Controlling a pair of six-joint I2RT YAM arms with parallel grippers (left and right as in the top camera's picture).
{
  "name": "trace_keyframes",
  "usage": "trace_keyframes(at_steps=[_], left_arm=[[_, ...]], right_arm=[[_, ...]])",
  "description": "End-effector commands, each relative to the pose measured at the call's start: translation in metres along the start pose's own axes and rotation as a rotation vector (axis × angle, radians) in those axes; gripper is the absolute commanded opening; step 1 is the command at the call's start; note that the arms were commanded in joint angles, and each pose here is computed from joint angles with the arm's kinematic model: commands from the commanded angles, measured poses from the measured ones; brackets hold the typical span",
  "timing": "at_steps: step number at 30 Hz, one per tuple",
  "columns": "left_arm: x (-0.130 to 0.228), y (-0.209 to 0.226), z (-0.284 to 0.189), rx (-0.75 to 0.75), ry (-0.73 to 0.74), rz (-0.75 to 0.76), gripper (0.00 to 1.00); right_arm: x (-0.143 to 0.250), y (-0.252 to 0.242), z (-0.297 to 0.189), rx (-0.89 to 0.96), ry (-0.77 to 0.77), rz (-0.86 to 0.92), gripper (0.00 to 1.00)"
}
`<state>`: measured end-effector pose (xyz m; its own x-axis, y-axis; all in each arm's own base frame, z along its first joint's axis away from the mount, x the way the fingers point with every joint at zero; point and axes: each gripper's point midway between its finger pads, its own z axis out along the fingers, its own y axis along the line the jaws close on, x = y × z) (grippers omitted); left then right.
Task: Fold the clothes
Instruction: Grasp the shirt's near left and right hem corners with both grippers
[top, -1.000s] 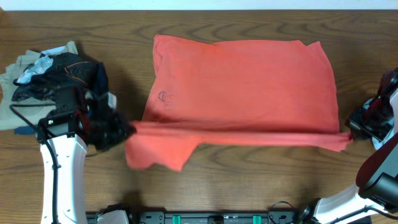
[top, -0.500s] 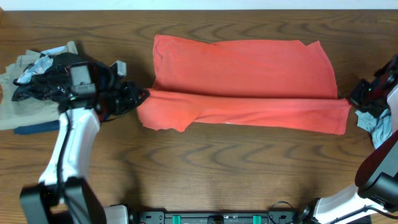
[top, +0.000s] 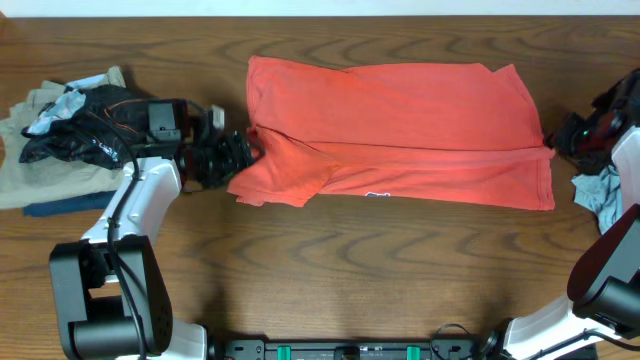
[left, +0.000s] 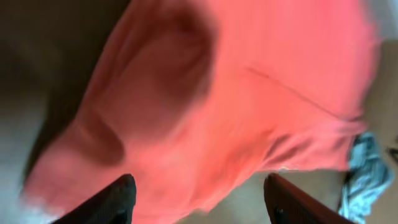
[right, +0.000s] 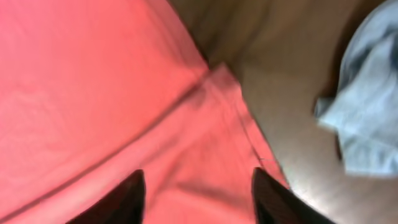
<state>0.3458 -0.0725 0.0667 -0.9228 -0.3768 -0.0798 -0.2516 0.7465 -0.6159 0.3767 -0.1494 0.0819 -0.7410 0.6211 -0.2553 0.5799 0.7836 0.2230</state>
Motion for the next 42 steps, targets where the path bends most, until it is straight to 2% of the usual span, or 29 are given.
trace_keyframes(at_steps=[1,3,6,15,22,30,32,35,39,42], left_arm=[[0.018,0.03,-0.001,-0.166,0.052,-0.061,0.67],[0.036,0.046,-0.003,-0.251,0.106,-0.097,0.67],[0.053,0.057,-0.001,-0.281,0.152,-0.114,0.67],[0.053,0.072,0.02,-0.253,0.086,-0.074,0.67],[0.052,0.071,0.028,-0.23,0.064,-0.041,0.67],[0.07,0.055,0.043,-0.23,0.108,0.045,0.67],[0.07,0.054,0.045,-0.251,0.102,0.068,0.65],[0.064,0.067,0.043,-0.349,0.065,0.093,0.53],[0.06,0.083,0.036,-0.449,0.04,0.094,0.51],[0.061,0.084,0.036,-0.452,0.041,0.095,0.51]], right_arm=[[0.013,-0.005,-0.004,0.038,0.037,-0.001,0.39],[0.025,-0.011,0.001,0.068,0.074,-0.01,0.27],[0.041,-0.017,0.014,0.09,0.101,-0.021,0.2],[0.074,-0.031,0.051,0.092,0.113,-0.021,0.2],[0.087,-0.043,0.063,0.128,0.108,-0.022,0.06],[0.091,-0.047,0.064,0.14,0.115,-0.021,0.05],[0.091,-0.047,0.064,0.14,0.116,-0.021,0.05],[0.091,-0.047,0.064,0.14,0.116,-0.021,0.05],[0.091,-0.047,0.064,0.14,0.117,-0.021,0.05],[0.091,-0.047,0.064,0.14,0.116,-0.021,0.05]])
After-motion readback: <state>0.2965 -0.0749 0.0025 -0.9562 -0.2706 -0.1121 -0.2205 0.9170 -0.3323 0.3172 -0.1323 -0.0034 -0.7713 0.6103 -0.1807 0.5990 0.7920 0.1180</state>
